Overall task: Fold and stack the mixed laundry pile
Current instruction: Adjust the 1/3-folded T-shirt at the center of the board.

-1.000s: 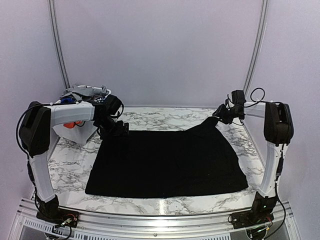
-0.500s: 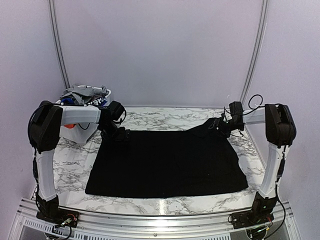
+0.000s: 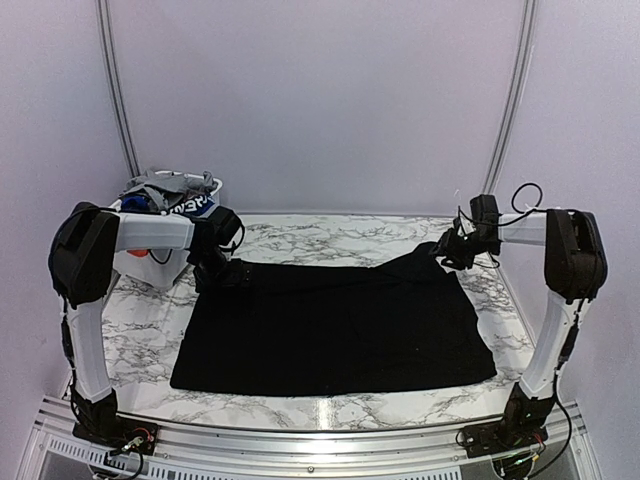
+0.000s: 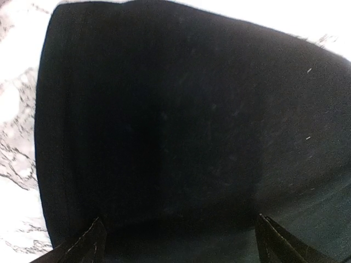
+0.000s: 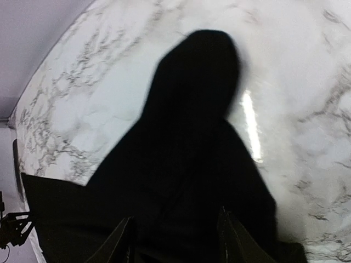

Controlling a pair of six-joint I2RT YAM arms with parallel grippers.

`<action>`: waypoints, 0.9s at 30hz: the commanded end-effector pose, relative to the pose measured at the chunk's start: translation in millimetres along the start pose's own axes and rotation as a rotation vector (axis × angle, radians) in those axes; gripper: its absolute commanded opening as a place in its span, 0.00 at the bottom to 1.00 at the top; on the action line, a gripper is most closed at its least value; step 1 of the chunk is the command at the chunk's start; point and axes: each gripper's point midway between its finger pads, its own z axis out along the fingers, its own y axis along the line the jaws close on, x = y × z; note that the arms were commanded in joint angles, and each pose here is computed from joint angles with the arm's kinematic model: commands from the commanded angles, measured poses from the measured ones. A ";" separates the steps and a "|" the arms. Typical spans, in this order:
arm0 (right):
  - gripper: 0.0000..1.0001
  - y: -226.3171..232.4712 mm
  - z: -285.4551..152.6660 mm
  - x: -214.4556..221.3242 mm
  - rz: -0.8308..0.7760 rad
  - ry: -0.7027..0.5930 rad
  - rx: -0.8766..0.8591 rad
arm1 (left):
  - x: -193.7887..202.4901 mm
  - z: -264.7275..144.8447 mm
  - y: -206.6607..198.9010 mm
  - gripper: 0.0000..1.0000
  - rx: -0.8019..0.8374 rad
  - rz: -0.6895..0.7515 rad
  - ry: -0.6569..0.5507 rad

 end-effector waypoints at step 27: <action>0.14 55.4 85.9 23.9 0.143 0.122 -0.132 | -28.4 -8.9 -8.5 0.99 0.016 -0.002 -0.044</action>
